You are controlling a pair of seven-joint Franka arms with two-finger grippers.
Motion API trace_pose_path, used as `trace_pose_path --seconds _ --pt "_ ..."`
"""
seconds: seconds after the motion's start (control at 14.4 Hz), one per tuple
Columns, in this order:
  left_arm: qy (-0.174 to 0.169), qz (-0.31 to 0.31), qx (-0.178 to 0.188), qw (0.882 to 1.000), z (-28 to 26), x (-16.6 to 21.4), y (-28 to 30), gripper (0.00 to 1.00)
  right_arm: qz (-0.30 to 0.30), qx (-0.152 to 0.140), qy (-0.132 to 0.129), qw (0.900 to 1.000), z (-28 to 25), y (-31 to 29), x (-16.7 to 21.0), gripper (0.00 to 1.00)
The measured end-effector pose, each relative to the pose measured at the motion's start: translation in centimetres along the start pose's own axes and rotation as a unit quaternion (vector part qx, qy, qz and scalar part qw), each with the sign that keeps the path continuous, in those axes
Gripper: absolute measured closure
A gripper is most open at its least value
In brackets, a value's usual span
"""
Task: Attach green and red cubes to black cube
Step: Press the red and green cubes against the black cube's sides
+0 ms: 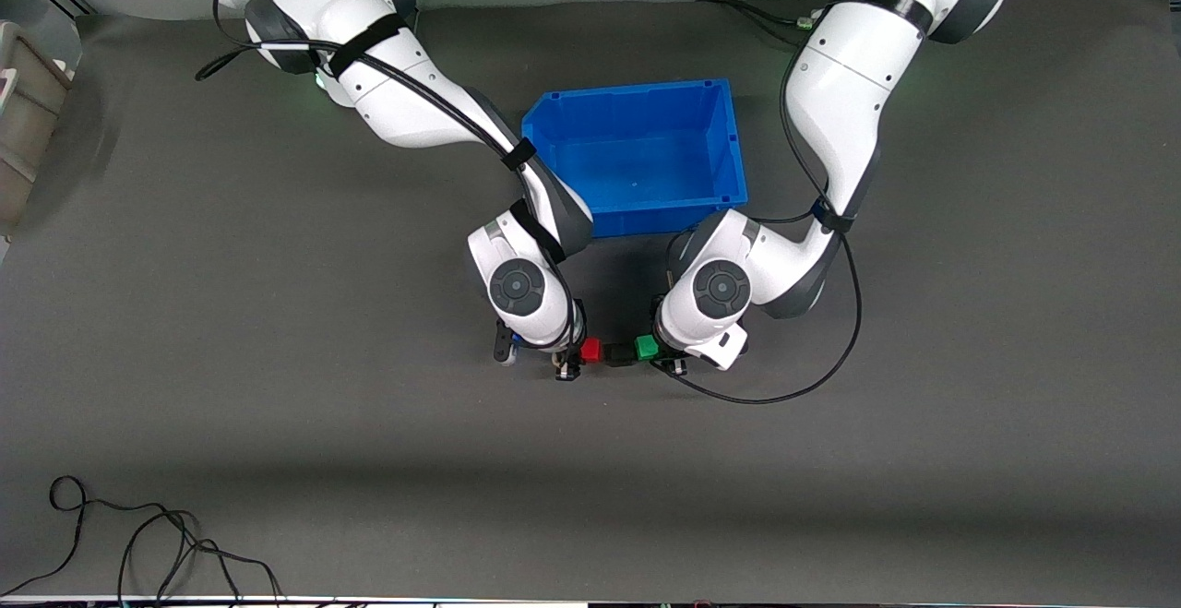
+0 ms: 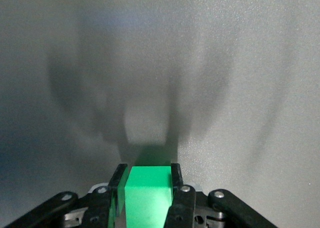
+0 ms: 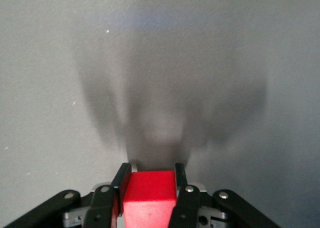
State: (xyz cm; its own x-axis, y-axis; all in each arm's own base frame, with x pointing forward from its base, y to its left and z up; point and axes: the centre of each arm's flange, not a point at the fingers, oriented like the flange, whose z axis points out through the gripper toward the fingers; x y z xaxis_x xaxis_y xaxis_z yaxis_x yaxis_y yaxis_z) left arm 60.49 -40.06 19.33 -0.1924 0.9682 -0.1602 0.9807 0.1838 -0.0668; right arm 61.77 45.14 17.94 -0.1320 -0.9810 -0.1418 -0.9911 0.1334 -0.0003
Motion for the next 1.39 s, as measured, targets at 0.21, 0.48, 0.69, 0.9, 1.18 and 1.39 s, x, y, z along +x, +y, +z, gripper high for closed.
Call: trace_pose_path --seconds 0.21,0.48,0.69,0.9,1.18,1.39 --pt "0.000 0.001 -0.002 1.000 0.0 -0.1 0.1 0.61 0.001 0.009 -0.004 1.000 0.6 -0.8 -0.3 0.61" --pt "0.000 0.001 -0.003 1.000 0.0 -0.1 0.2 0.61 0.000 0.011 -0.005 1.000 1.1 -1.0 -0.6 0.61" --pt "0.004 0.007 -0.007 1.000 0.0 -0.1 0.3 0.61 -0.004 0.013 -0.004 1.000 1.1 -0.8 -0.8 0.61" --pt "0.016 0.021 -0.017 1.000 0.0 0.0 0.4 0.37 -0.015 0.019 0.005 1.000 1.3 -0.6 -1.0 0.61" --pt "0.015 0.023 -0.023 0.999 -0.5 -0.1 0.7 0.00 -0.016 0.019 0.006 1.000 1.3 -0.6 -1.0 0.61" --pt "0.010 0.023 -0.030 0.999 -1.2 -0.4 1.1 0.00 -0.017 0.019 0.006 1.000 1.3 -0.6 -1.0 0.61"
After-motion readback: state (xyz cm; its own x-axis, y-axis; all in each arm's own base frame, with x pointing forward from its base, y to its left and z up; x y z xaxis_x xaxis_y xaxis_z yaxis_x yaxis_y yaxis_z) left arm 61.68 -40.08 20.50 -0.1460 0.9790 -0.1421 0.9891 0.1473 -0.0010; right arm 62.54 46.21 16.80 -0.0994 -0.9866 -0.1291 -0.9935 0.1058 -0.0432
